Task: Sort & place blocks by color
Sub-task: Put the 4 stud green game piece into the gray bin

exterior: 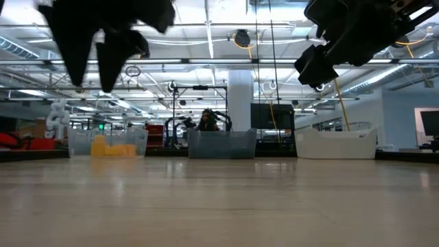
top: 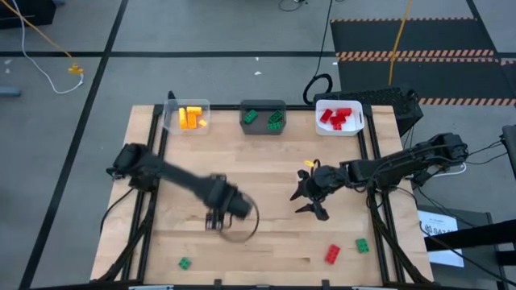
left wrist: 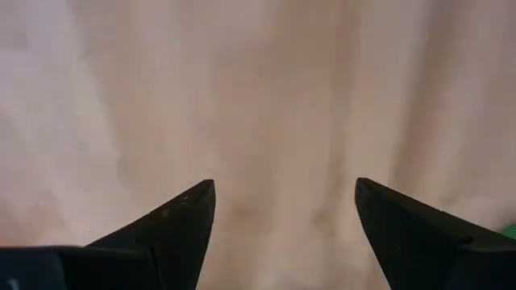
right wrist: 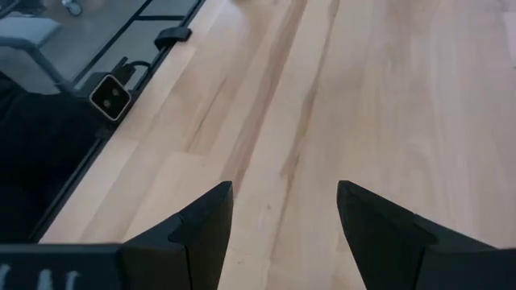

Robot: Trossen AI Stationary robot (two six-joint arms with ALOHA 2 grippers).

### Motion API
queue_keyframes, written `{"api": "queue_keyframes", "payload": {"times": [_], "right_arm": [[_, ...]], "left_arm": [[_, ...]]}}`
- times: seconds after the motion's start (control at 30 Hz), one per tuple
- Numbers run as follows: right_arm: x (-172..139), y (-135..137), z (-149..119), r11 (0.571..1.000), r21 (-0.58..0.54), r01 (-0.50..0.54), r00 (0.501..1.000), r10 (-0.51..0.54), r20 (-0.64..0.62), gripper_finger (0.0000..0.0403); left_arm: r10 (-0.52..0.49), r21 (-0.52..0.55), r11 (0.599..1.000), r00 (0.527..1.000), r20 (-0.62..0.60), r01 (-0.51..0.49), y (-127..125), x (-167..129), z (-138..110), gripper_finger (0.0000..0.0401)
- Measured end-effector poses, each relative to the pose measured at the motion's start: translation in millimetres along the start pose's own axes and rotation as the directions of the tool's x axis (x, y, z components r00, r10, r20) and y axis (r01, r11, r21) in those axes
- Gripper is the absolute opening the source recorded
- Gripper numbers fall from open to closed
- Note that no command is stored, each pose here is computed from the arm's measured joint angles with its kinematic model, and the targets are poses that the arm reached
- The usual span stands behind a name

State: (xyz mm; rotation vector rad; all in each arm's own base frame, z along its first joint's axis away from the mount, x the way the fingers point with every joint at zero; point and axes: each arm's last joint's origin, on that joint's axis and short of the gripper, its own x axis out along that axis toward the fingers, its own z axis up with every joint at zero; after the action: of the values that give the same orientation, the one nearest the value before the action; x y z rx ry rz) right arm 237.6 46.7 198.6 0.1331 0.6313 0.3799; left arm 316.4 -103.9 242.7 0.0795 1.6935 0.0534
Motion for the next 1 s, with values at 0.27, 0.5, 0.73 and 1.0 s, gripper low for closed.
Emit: {"api": "queue_keyframes", "payload": {"times": [0.27,0.5,0.73,1.0], "right_arm": [[-1,-2,0,0.999,0.039,0.008,1.000,-0.008,0.003,0.0215],[2,9,-1,0.995,0.097,-0.028,0.999,0.030,-0.012,0.0215],[6,31,-4,0.992,0.076,-0.100,0.995,0.102,-0.018,0.0215],[8,47,-3,0.989,0.055,-0.136,0.991,0.136,0.006,0.0215]], "left_arm": [[-0.013,-0.161,0.987,0.996,0.090,0.028,-68,-2,-21,0.0296],[-0.009,-0.267,0.963,0.996,0.084,0.031,-114,-2,-54,0.0296],[-0.008,-0.373,0.926,0.992,0.129,0.056,-152,-1,-85,0.0296],[-0.134,-0.455,0.867,0.974,0.185,0.205,-184,1,-103,0.0296]]}}
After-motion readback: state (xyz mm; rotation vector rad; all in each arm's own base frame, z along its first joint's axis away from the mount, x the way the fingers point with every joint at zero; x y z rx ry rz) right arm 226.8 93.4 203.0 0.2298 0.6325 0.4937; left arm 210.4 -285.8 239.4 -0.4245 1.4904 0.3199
